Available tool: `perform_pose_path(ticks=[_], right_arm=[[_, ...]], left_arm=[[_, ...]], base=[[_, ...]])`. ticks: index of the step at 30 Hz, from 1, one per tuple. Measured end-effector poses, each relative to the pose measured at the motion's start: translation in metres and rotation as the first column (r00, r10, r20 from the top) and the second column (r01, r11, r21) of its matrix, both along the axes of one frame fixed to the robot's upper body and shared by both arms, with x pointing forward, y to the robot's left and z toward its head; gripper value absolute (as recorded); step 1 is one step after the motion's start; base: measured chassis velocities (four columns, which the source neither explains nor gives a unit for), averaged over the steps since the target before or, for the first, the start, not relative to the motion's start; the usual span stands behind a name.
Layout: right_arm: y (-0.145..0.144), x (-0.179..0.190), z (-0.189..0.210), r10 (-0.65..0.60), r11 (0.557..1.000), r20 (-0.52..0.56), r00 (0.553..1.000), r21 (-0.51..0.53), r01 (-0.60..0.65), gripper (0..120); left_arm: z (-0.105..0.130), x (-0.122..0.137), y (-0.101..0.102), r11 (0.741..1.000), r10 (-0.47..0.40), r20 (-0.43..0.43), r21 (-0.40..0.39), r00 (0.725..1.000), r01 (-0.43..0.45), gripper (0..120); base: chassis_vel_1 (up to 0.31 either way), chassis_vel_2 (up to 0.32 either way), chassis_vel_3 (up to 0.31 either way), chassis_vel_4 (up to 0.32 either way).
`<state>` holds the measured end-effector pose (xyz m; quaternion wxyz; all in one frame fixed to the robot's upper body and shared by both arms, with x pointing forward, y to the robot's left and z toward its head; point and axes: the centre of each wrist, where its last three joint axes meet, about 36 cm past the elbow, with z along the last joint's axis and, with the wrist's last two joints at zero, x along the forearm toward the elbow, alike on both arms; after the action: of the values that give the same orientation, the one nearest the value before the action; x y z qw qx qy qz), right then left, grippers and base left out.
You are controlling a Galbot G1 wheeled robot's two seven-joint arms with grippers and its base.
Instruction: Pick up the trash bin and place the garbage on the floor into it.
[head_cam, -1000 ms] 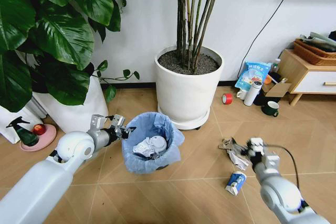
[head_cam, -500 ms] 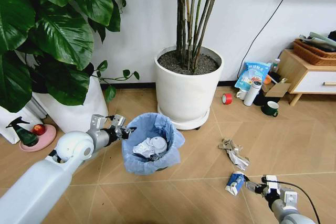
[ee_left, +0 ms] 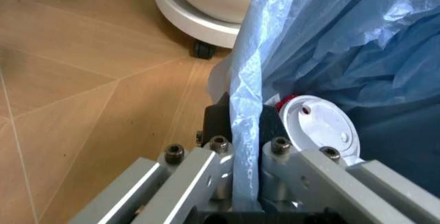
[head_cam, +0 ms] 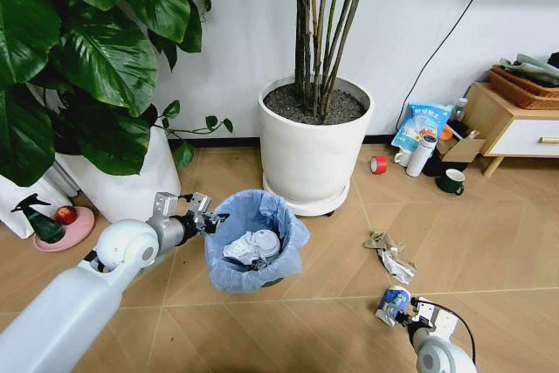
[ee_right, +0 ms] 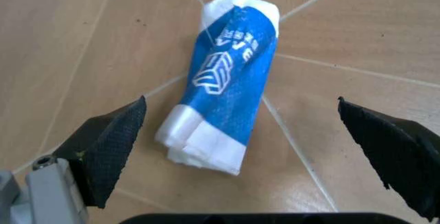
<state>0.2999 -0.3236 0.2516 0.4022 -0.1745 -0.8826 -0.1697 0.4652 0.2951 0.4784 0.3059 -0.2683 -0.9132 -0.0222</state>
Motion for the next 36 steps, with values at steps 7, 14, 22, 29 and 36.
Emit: perform_pose_path(ticks=[7, 14, 22, 29, 36], right_arm=[[-0.002, 0.016, -0.01, -0.016, 1.0, 0.009, 1.0, 0.017, 0.015, 94], [0.003, 0.022, -0.018, -0.019, 0.999, 0.004, 1.0, 0.041, 0.019, 65], [0.005, 0.024, -0.025, -0.016, 1.0, 0.013, 1.0, 0.017, 0.016, 39], [0.003, 0.024, -0.027, 0.014, 0.999, 0.035, 0.999, -0.032, -0.013, 11], [0.002, 0.026, 0.003, 0.079, 0.989, 0.172, 0.982, -0.14, -0.055, 0]], left_arm=[[0.0, 0.001, -0.002, 1.0, -0.005, 0.001, -0.003, 1.0, 0.005, 0], [0.0, 0.0, 0.0, 1.0, -0.005, 0.0, 0.001, 1.0, 0.005, 0], [0.001, 0.001, 0.0, 1.0, -0.005, 0.004, -0.001, 1.0, 0.005, 0], [-0.001, -0.001, 0.0, 1.0, -0.007, 0.002, 0.0, 1.0, 0.007, 0], [0.0, -0.001, -0.001, 1.0, -0.008, 0.001, -0.002, 1.0, 0.008, 0]], base=[[0.0, 0.0, 0.0, 0.0], [0.0, 0.0, 0.0, 0.0], [0.0, 0.0, 0.0, 0.0], [0.0, 0.0, 0.0, 0.0], [0.0, 0.0, 0.0, 0.0]])
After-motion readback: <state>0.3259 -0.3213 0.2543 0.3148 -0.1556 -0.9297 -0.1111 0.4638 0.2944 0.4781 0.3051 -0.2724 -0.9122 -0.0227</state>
